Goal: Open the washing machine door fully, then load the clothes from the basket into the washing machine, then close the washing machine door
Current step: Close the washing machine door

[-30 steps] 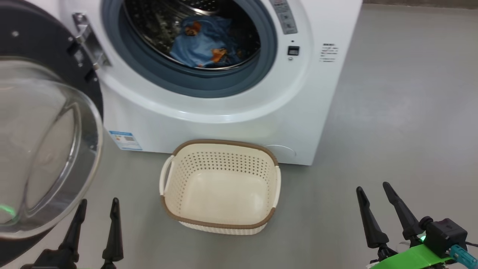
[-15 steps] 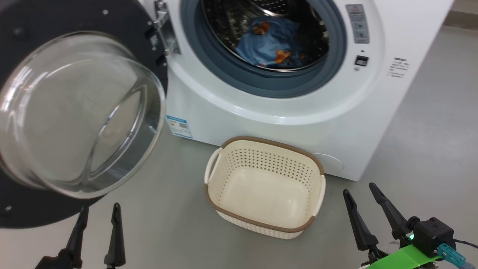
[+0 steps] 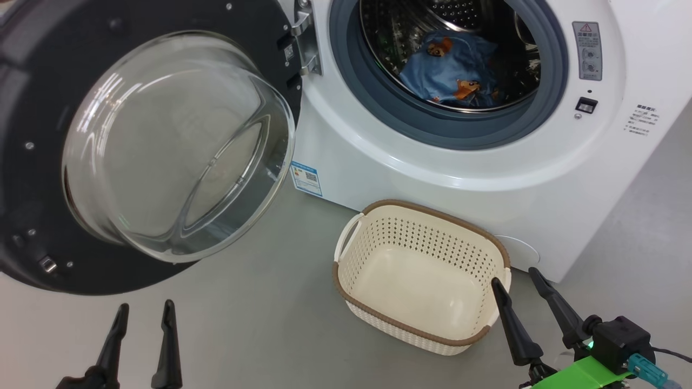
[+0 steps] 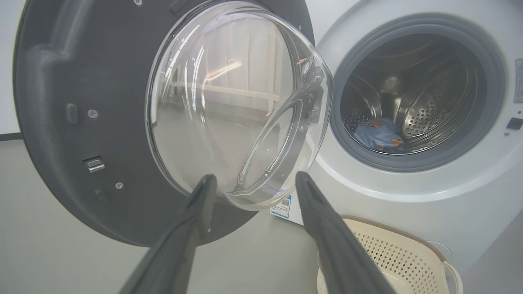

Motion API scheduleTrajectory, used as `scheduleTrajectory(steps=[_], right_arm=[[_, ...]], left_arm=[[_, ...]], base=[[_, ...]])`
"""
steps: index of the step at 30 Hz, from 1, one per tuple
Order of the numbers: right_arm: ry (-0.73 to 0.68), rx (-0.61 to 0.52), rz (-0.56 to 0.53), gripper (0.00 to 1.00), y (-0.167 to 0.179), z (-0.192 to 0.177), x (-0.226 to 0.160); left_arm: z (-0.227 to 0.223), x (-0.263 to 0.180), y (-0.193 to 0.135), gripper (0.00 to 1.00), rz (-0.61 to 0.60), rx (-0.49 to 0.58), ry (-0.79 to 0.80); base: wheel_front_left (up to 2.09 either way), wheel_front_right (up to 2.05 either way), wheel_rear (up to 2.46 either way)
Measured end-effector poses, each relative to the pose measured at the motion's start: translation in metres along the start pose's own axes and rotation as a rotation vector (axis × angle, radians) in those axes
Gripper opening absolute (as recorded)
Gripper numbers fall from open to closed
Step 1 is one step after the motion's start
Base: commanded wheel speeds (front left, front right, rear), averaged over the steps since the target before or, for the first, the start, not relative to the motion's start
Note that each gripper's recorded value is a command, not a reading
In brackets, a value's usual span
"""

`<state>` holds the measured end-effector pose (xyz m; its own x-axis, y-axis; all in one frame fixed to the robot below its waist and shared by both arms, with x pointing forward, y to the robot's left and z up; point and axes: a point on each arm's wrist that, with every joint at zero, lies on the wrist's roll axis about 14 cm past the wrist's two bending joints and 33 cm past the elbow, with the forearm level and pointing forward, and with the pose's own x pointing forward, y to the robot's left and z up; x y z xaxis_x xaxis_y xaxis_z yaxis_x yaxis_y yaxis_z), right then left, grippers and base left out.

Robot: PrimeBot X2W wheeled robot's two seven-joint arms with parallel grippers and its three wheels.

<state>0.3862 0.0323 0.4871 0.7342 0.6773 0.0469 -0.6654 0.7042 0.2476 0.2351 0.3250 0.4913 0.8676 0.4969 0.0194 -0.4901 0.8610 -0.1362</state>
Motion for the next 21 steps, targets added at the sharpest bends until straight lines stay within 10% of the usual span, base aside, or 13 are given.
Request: scheduleTrajectory(steps=[13,14,15,17,21], right_arm=[[0.015,0.012,0.016,1.0,0.004,-0.006,0.003],[0.017,0.014,0.015,1.0,0.003,-0.007,0.003],[0.019,0.015,0.014,1.0,0.002,-0.008,0.003],[0.023,0.016,0.012,1.0,0.001,-0.01,0.003],[0.028,0.02,0.009,1.0,-0.002,-0.012,0.004]], left_arm=[[0.007,0.0,0.005,1.0,0.027,-0.014,-0.019],[0.007,0.001,0.006,0.89,0.031,-0.022,-0.02],[0.008,0.001,0.007,0.45,0.034,-0.025,-0.022],[0.013,0.004,0.009,0.0,0.043,-0.025,-0.039],[0.039,0.01,0.022,0.0,0.079,-0.05,-0.122]], base=[[0.0,0.0,0.0],[0.0,0.0,0.0],[0.0,0.0,0.0],[0.0,0.0,0.0],[0.0,0.0,0.0]])
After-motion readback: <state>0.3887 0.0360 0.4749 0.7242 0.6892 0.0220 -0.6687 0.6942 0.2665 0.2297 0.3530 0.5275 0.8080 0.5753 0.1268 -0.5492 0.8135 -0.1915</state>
